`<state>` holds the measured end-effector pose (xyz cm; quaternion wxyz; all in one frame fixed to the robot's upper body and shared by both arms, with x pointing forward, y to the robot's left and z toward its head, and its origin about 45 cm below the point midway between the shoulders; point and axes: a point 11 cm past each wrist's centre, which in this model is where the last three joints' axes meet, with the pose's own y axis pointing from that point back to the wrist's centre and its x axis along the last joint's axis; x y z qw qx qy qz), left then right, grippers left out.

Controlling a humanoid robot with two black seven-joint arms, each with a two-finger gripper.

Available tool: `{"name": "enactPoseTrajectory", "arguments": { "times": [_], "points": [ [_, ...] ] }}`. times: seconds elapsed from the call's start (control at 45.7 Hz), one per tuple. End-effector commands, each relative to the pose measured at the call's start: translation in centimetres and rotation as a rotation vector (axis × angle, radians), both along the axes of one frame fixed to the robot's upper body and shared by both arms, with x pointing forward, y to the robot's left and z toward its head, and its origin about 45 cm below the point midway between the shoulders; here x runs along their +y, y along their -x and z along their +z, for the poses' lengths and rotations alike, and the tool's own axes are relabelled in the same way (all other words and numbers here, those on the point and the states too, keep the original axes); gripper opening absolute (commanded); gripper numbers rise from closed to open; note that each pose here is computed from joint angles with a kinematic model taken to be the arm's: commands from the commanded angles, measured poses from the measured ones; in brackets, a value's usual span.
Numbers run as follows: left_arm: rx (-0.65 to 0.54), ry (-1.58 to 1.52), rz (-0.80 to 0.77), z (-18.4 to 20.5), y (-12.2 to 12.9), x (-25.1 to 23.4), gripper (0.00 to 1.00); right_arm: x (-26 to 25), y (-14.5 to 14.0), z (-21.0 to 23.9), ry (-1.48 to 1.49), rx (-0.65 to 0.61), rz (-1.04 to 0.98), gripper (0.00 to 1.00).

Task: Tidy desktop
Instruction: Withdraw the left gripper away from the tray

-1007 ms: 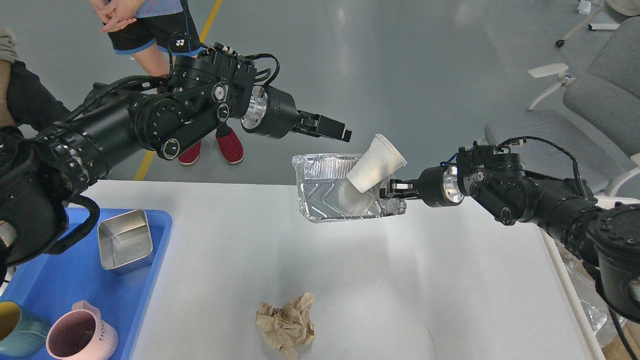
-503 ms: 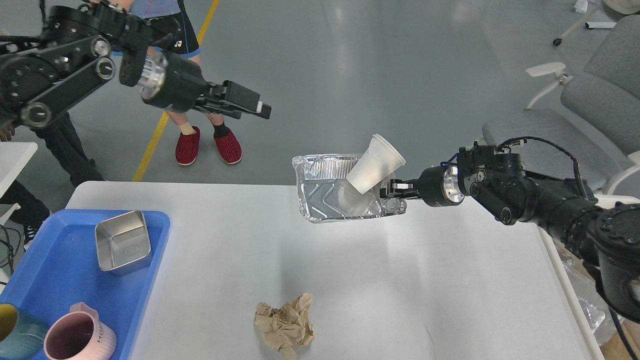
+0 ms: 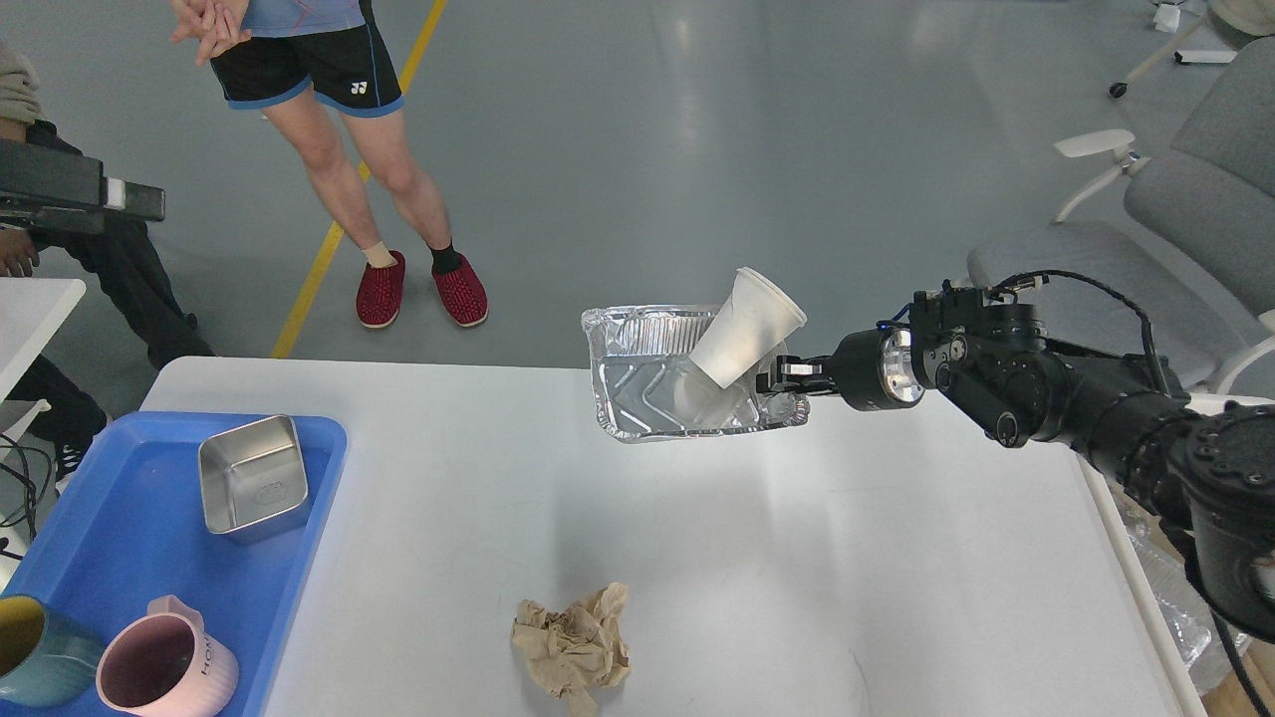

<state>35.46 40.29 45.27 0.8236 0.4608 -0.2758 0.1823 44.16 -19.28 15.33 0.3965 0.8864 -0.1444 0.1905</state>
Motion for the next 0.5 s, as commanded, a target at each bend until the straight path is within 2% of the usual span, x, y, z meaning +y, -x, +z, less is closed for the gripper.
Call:
{"name": "enactPoseTrajectory", "arguments": {
  "times": [0.0,0.263,0.481],
  "points": [
    [-0.049,0.011,0.001,1.7,0.2,0.1,0.81,-0.2,-0.1,0.0,0.004,-0.003,-0.005,0.00],
    [-0.020,0.008,-0.041,0.6,-0.6,-1.6,0.81,-0.1,-0.1,0.1,0.002,-0.003,-0.004,0.00],
    [0.129,0.016,-0.210,-5.5,-2.2,-8.3,0.81,-0.1,-0.1,0.0,0.002,-0.003,-0.005,0.00]
  ]
}}
